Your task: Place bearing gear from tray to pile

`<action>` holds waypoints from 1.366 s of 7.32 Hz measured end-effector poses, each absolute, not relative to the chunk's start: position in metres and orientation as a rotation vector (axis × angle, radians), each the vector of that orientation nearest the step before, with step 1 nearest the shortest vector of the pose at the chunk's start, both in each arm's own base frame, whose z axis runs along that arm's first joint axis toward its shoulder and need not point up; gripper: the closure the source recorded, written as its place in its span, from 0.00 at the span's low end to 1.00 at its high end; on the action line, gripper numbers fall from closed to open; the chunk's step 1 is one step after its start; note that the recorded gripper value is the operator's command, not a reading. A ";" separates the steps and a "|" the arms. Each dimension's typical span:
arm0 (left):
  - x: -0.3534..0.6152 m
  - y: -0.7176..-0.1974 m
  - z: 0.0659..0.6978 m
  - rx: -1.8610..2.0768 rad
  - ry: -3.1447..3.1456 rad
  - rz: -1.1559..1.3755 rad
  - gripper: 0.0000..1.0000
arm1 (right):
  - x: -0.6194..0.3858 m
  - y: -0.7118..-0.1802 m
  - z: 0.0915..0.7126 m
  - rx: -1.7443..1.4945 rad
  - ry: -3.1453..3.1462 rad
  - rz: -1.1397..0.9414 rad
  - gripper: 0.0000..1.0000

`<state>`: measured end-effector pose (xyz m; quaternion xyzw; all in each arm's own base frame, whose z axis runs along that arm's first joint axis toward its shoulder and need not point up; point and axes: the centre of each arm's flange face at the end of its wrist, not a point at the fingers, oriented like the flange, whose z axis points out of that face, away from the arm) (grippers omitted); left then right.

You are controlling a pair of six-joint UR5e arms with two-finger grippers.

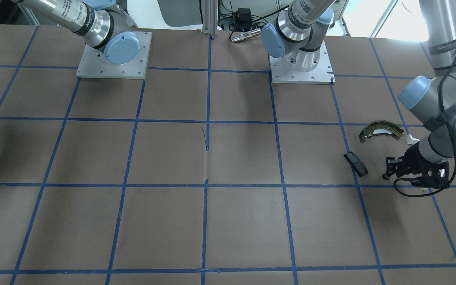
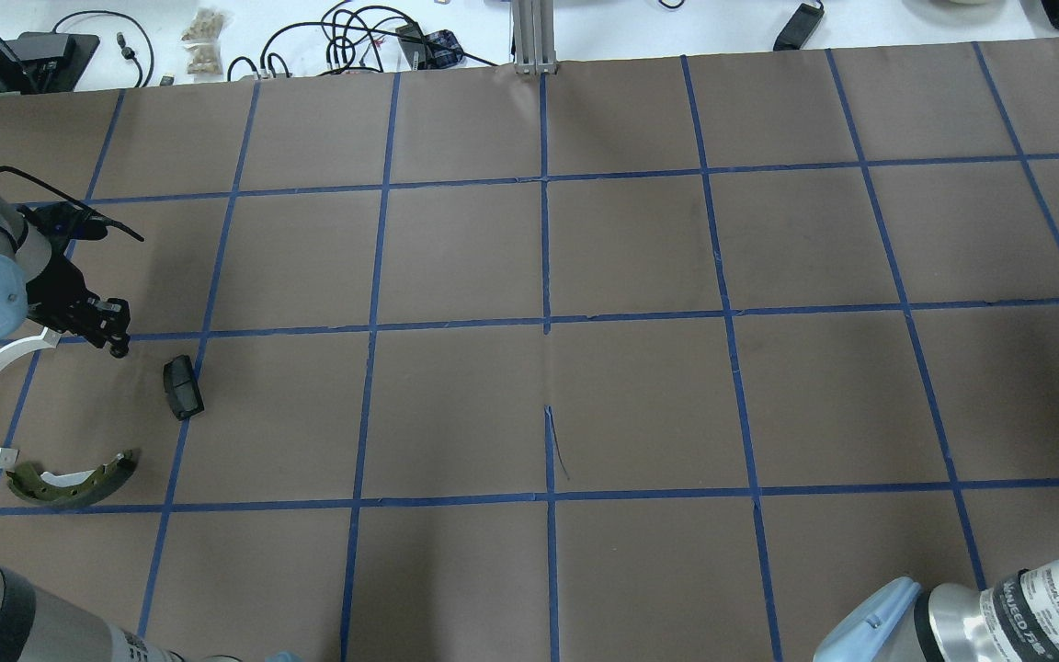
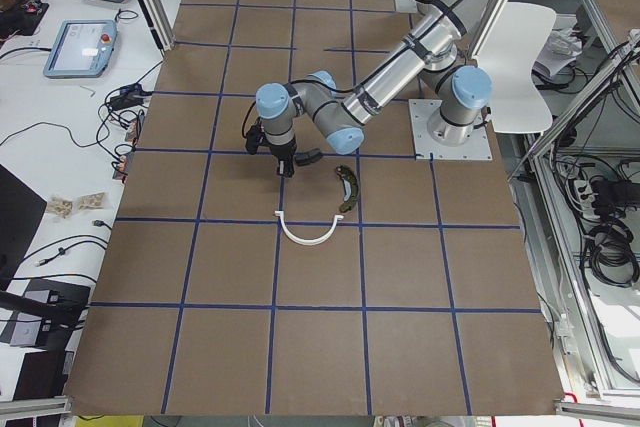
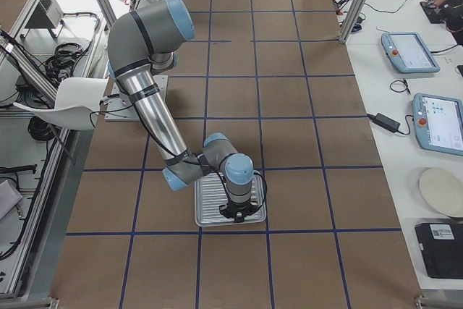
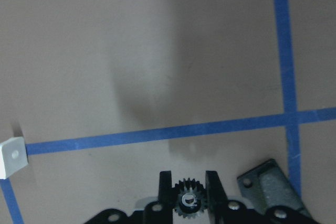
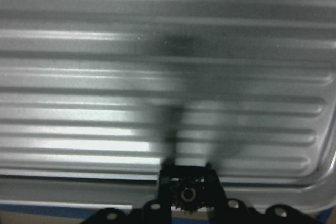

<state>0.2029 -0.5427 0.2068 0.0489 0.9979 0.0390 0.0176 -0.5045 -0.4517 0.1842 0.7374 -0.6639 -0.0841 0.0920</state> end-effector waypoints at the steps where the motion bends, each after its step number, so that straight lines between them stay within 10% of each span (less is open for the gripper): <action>1: 0.206 -0.542 0.208 0.162 3.103 0.114 0.00 | -0.499 -0.451 0.198 2.159 -2.031 -0.236 1.00; 6: 0.158 -0.552 0.248 0.332 3.090 0.076 0.13 | -0.373 -0.465 0.270 1.574 -2.913 0.023 1.00; 10: 0.115 -0.587 0.277 0.421 3.124 -0.052 0.00 | -0.200 -0.449 0.261 1.093 -3.232 0.166 1.00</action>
